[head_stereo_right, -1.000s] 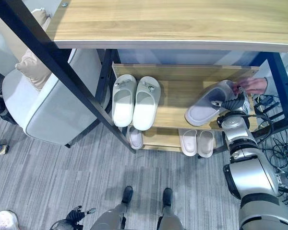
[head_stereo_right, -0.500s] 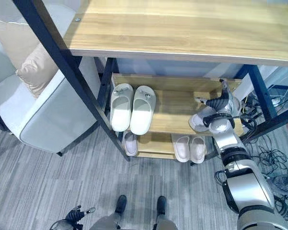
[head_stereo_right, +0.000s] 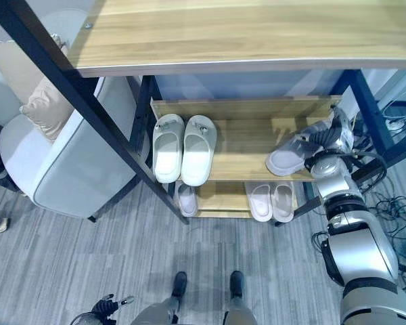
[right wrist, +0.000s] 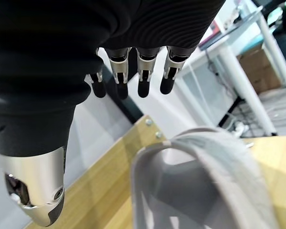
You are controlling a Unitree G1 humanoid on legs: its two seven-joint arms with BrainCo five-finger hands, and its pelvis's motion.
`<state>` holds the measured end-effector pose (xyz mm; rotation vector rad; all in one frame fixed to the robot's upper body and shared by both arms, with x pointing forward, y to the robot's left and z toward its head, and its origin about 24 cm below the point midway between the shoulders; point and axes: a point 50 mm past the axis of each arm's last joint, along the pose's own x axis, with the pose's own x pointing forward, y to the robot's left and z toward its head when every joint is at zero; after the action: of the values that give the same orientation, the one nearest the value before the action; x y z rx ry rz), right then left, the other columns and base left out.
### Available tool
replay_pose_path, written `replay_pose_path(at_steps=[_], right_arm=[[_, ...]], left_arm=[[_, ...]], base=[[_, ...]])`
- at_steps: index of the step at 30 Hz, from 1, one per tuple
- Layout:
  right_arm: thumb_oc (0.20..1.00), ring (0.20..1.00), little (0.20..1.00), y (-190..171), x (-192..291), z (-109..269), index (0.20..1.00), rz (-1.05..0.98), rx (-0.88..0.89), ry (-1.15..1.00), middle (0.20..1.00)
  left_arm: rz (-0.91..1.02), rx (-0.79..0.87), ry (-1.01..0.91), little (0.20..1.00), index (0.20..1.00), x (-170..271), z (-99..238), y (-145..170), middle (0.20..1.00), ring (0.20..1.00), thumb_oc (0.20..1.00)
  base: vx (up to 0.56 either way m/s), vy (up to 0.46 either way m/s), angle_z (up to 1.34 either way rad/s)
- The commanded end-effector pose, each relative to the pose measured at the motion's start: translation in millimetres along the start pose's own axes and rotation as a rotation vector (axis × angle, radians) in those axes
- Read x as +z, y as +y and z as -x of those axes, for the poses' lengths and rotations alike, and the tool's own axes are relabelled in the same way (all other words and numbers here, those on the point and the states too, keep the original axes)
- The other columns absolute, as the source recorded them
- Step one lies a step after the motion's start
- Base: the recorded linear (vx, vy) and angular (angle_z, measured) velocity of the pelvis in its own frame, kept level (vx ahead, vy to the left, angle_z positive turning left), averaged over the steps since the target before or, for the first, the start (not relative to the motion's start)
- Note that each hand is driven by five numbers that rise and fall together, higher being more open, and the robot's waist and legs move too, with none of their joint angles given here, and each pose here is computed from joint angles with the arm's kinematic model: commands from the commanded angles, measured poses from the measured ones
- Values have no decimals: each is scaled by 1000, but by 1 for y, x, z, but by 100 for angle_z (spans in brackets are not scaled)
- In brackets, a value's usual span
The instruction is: Arrange the slippers neatly on the shoe rack.
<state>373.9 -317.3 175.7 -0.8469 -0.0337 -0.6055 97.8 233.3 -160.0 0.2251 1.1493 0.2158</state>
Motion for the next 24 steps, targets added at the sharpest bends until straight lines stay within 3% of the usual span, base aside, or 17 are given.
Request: replay_pose_path(at_steps=[1, 9, 21, 22, 23, 24], right_arm=[[1000, 1000, 1000, -14, 10, -8, 1000, -20, -48, -27, 1000], [1000, 1000, 1000, -20, -3, -13, 1000, -34, -42, 83, 1000], [1000, 1000, 1000, -36, 8, -21, 1000, 50, -106, 53, 1000], [501, 501, 501, -28, 13, -20, 501, 83, -79, 30, 501], [200, 200, 200, -28, 11, -20, 200, 104, -77, 34, 200], [200, 200, 200, -25, 9, -19, 200, 131, -68, 40, 200]], left_arm=[[0, 48, -9, 1000, 1000, 12, -4, 20, 1000, 1000, 1000], [11, 59, -80, 1000, 1000, 29, -6, 27, 1000, 1000, 1000], [2, 69, -101, 1000, 1000, 32, -5, 31, 1000, 1000, 1000], [8, 71, -106, 1000, 1000, 34, -6, 32, 1000, 1000, 1000], [1, 68, -110, 1000, 1000, 35, -6, 31, 1000, 1000, 1000], [-12, 66, -119, 1000, 1000, 37, -6, 30, 1000, 1000, 1000]], base=[[22, -29, -5], [33, -41, -3], [0, 0, 0], [0, 0, 0], [30, 5, 2], [0, 0, 0]])
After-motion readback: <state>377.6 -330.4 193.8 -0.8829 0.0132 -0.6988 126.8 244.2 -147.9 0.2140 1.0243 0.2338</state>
